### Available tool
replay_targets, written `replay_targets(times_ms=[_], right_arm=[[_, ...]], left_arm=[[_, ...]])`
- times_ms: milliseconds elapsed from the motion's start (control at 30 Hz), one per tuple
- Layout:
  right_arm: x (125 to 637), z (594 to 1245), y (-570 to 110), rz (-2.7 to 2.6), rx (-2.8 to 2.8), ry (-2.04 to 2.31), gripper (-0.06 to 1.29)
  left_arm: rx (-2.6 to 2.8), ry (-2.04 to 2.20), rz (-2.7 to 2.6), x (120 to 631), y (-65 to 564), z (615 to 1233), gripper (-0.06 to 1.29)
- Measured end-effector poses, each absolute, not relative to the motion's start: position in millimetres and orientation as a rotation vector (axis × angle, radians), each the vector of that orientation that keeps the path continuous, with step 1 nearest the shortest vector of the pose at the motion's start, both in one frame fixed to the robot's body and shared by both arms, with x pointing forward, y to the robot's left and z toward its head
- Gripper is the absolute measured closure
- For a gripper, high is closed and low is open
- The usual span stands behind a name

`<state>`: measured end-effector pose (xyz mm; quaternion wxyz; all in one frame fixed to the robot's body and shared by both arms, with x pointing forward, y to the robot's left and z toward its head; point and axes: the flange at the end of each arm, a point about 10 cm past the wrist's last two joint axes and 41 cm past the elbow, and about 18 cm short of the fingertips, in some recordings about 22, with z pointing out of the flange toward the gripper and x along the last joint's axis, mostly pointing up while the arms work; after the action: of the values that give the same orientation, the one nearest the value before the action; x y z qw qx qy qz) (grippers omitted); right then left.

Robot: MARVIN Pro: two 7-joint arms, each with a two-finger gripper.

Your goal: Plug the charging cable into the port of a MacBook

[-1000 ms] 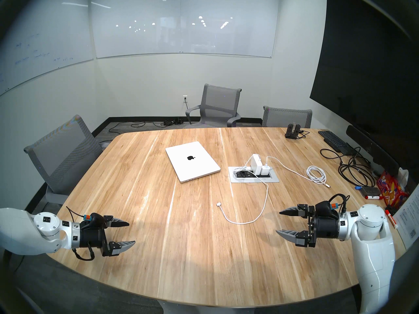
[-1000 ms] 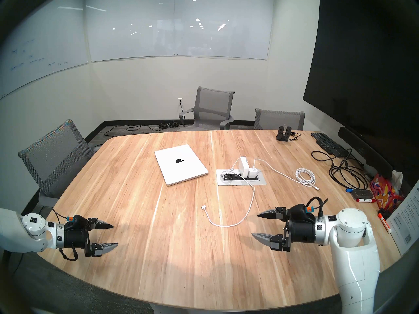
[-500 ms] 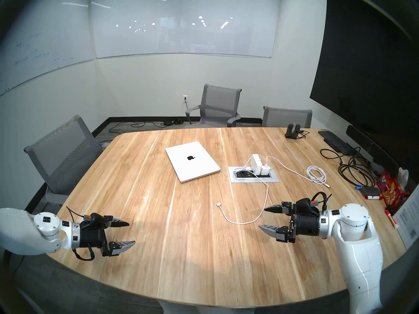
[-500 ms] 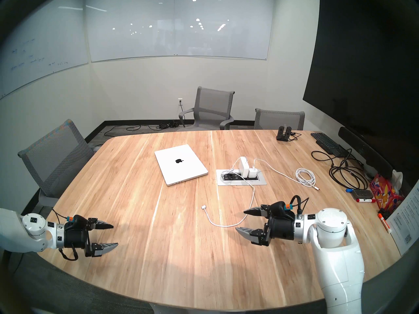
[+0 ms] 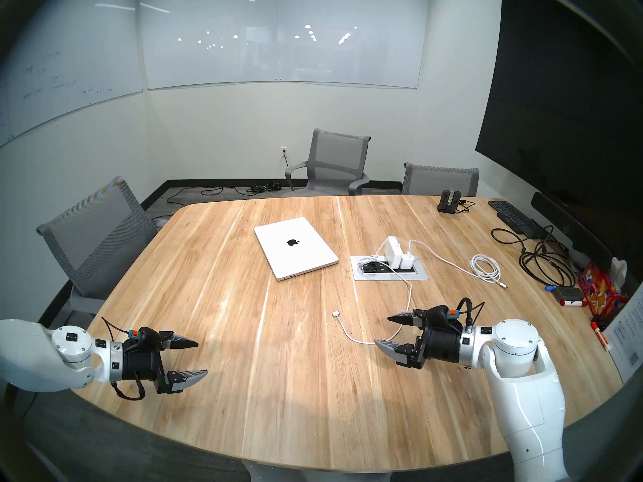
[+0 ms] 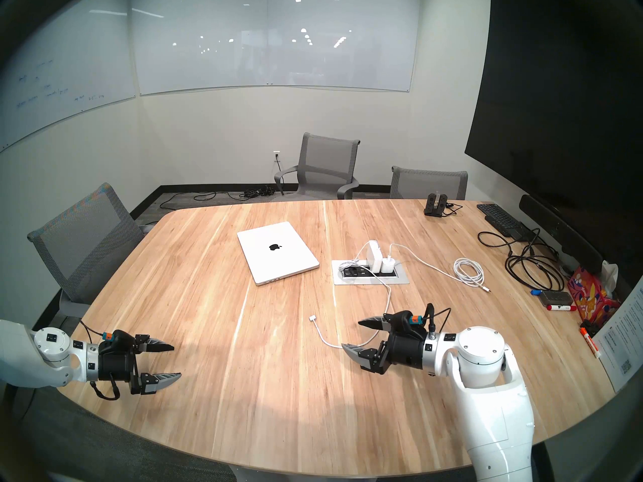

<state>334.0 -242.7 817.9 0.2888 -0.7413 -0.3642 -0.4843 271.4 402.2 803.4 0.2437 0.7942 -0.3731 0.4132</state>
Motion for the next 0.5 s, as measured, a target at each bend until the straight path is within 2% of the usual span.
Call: replay_targets(times_ms=[500], right_arm=[[335.7, 800.9, -211.3, -1.281, -2.111, -1.003, 0.03]], left_arm=[[2.169, -1.019, 1.128, 271.3, 402.3, 803.4, -0.01]])
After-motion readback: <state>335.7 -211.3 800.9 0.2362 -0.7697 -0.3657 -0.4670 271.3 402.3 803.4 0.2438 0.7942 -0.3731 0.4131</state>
